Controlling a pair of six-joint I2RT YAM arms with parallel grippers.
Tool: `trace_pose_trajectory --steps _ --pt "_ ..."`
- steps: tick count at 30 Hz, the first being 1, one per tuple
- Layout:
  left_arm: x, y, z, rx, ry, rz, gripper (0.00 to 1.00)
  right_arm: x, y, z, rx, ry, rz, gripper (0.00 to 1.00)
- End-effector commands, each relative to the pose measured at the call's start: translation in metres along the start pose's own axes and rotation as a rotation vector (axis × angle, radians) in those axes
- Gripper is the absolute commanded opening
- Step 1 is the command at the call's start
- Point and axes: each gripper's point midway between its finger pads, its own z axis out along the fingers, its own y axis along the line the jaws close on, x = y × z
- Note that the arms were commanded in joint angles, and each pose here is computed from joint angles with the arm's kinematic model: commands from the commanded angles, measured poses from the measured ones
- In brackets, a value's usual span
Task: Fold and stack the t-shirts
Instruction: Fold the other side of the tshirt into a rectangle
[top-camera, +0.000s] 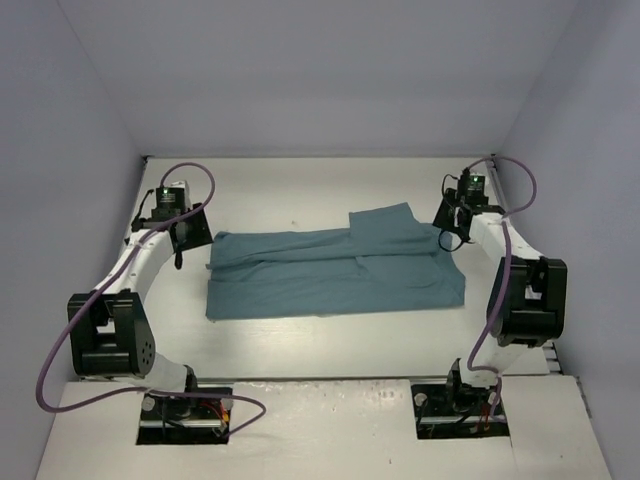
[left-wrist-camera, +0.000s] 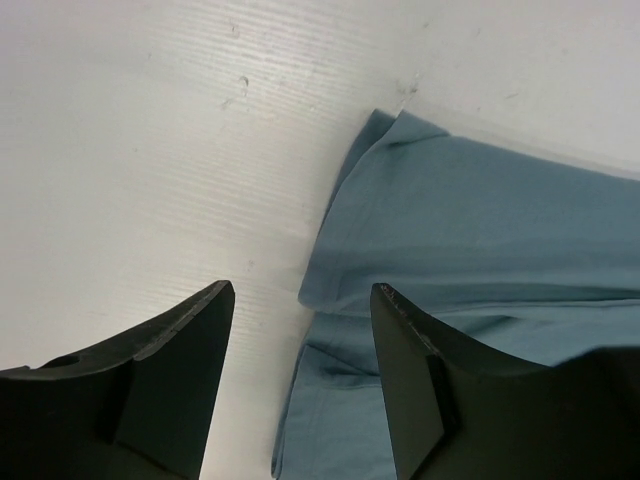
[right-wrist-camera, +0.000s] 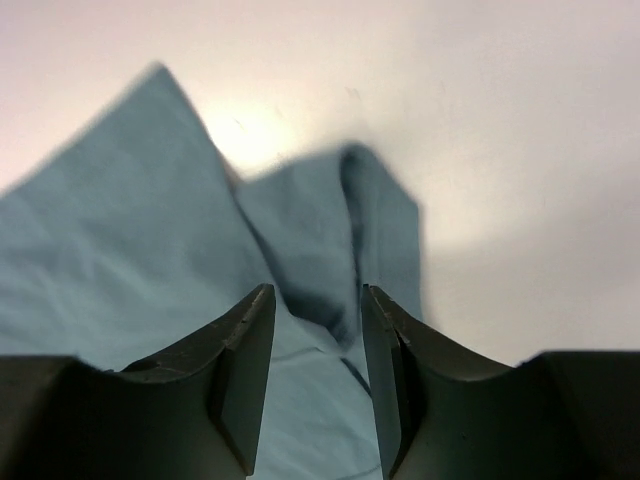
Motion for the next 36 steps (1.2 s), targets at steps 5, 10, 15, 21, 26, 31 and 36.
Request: trace_pose_trajectory --steps 5,10,15,21,26,31,36 --pt "-0.025 -0.066 -0.006 0.17 -0.04 0.061 0.54 -0.086 0.071 -0.009 -0.273 -0.154 -0.2 0.38" --pt "-0.021 -0.103 -0.005 0.246 -0.011 0.102 0.54 -0.082 0.087 0.028 -0.332 -0.102 -0.252 0.41" --pt "-0.019 -0.11 -0.01 0.262 0.009 0.117 0.54 -0.087 0.11 0.065 -0.4 -0.085 -0.31 0.47" --pt "-0.007 -0.109 -0.02 0.277 0.03 0.139 0.54 -0.077 0.127 0.098 -0.413 -0.063 -0.372 0.47" --pt "0.008 -0.102 -0.022 0.266 0.055 0.164 0.54 -0.07 0.13 0.115 -0.399 -0.044 -0.374 0.46" --pt "0.013 -0.096 -0.024 0.254 0.06 0.174 0.54 -0.057 0.123 0.129 -0.36 -0.015 -0.378 0.45" --pt "0.015 -0.096 -0.026 0.254 0.061 0.183 0.54 -0.048 0.111 0.132 -0.307 0.002 -0.38 0.43"
